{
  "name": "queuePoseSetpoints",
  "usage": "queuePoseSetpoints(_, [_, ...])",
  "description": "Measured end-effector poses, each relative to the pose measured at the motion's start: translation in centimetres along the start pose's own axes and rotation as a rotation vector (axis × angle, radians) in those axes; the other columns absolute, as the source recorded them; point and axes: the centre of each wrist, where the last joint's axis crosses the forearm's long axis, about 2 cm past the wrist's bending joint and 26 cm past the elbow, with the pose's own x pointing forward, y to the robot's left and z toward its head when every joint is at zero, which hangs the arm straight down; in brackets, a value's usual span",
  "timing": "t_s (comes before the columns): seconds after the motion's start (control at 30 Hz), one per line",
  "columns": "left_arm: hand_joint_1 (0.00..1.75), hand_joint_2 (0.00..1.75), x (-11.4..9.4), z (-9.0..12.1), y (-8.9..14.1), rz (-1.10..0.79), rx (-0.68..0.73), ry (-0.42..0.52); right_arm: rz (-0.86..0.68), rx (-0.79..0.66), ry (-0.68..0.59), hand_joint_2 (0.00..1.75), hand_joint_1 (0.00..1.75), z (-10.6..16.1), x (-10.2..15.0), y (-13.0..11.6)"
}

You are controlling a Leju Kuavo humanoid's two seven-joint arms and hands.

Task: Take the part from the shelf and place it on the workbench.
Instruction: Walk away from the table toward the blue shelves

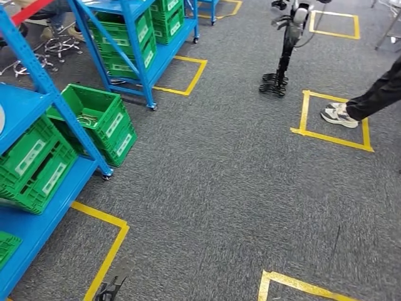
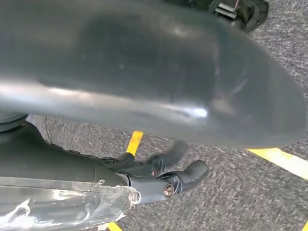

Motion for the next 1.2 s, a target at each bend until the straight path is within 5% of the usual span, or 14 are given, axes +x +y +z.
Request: queuePoseSetpoints(1.2, [0.00,1.75,-0.20,0.08,-0.21,-0.015,-0.009,0.005,0.012,0.001,0.021,0.00,0.00,0.04,-0.11,0.07])
